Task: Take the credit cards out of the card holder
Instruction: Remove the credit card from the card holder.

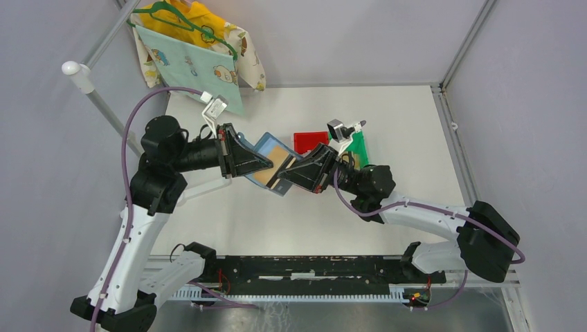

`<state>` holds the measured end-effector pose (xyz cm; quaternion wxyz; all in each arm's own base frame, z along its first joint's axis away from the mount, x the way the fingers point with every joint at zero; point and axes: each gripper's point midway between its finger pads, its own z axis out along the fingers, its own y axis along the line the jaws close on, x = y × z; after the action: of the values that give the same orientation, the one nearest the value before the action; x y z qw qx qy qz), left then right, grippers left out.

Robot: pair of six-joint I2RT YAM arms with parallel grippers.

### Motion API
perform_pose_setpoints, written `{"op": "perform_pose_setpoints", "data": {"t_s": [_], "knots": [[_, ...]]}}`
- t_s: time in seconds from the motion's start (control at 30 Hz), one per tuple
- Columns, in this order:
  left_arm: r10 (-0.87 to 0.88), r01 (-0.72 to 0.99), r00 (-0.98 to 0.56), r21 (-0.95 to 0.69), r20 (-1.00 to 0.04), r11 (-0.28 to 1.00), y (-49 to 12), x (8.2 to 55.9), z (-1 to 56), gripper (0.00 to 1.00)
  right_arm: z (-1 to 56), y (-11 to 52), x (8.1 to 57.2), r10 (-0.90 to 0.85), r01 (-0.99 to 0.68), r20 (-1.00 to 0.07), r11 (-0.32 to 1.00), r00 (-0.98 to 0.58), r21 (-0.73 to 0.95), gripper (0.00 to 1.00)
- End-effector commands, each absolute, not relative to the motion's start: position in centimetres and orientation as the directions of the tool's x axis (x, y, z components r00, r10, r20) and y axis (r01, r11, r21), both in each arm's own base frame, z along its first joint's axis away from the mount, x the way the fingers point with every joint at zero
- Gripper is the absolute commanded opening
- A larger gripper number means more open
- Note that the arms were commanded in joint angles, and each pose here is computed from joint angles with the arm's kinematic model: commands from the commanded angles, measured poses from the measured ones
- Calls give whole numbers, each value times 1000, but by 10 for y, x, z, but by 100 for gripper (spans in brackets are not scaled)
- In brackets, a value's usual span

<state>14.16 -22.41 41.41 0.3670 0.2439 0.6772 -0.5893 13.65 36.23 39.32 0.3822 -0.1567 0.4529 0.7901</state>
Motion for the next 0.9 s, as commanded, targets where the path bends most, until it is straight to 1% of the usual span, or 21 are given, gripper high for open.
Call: {"op": "perform_pose_setpoints", "data": {"t_s": [0.0,0.07,0.1,0.2,0.23,0.33,0.37,0.47,0.7,0.8,0.87], "knots": [[-124,822,-540,-554,-832,133,-222,126,442,2,423,351,130,522,-776,-580,-349,-626,525,20],[-128,824,-531,-546,-837,151,-221,130,441,2,427,352,130,519,-771,-573,-366,-634,521,27],[-126,826,-529,-543,-839,151,-221,130,441,2,429,352,130,523,-768,-566,-373,-637,520,28],[-121,826,-534,-547,-837,138,-221,128,441,2,432,351,131,533,-762,-548,-388,-644,519,26],[-121,824,-536,-549,-835,139,-221,129,441,2,432,351,131,533,-759,-544,-391,-648,521,23],[-122,830,-526,-539,-842,142,-221,129,443,2,432,351,132,533,-756,-540,-396,-651,521,3],[-123,834,-519,-533,-846,144,-220,129,444,2,430,351,131,529,-755,-543,-394,-652,524,0],[-131,849,-483,-500,-866,171,-219,132,450,2,422,348,131,526,-762,-556,-364,-643,536,0],[-126,859,-427,-445,-895,254,-214,144,452,2,388,335,136,477,-775,-624,-247,-619,581,0],[-120,857,-413,-430,-903,284,-213,149,450,2,372,324,143,449,-782,-656,-183,-606,596,0],[-108,854,-399,-412,-910,316,-211,154,447,2,359,317,152,414,-790,-695,-106,-588,604,0]]}}
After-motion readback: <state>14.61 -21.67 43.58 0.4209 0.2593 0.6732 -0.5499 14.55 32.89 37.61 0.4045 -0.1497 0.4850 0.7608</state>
